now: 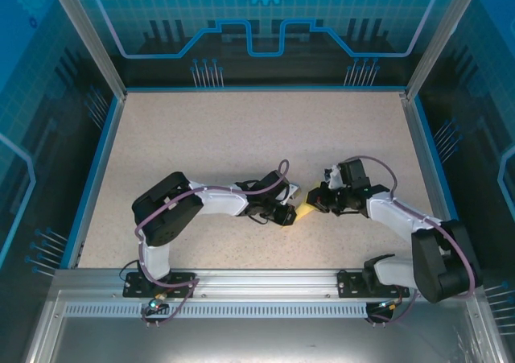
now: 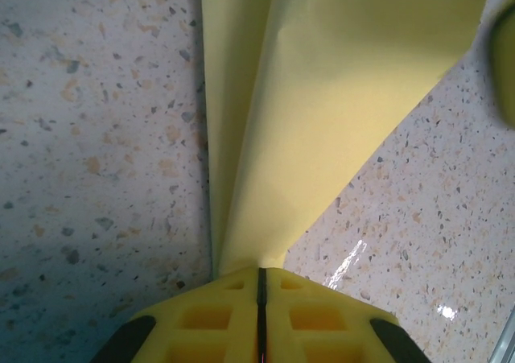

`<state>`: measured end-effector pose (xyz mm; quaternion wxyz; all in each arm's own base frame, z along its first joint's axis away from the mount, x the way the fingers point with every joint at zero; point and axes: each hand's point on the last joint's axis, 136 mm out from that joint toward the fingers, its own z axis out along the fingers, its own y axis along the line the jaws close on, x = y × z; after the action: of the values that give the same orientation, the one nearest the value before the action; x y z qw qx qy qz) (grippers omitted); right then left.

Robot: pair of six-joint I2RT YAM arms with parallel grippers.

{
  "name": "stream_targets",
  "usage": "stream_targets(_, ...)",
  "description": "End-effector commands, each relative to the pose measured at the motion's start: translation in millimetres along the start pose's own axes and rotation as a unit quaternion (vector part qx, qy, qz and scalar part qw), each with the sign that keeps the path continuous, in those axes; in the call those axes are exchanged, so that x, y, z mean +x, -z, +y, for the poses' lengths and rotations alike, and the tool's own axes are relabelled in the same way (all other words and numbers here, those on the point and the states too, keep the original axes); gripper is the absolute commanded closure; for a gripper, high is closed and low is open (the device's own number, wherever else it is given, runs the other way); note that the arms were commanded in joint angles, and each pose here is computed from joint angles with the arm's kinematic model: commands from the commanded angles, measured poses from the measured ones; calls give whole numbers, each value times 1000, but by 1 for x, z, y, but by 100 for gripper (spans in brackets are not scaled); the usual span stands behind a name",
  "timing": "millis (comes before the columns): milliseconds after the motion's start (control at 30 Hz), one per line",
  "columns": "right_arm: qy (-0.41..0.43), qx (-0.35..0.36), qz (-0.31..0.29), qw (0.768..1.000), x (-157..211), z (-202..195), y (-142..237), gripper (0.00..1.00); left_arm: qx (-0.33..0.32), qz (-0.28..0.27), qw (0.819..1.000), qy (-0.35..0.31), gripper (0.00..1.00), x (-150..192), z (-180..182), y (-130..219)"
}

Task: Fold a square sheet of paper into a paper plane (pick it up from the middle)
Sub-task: Fold the wing for the fifth time at the center of the table.

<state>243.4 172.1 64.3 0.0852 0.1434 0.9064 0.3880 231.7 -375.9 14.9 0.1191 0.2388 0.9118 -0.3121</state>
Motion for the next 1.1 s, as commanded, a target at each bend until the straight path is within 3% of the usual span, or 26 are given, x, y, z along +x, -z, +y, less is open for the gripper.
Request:
stream_targets(0, -14, -29, -15, 999, -8, 7, -14, 95, -41, 57, 997, 24, 91, 40, 31, -12)
stream_targets(200, -18, -16, -7, 1000, -5, 1, -32, 95, -41, 60, 997, 22, 91, 41, 32, -12)
stream_targets(533, -3, 68, -28, 997, -10, -33, -37, 96, -41, 66, 997, 24, 91, 44, 33, -12)
stream_targets(1067, 19, 56, -32, 998, -23, -42, -46, 95, -43, 82, 995, 22, 91, 52, 35, -12)
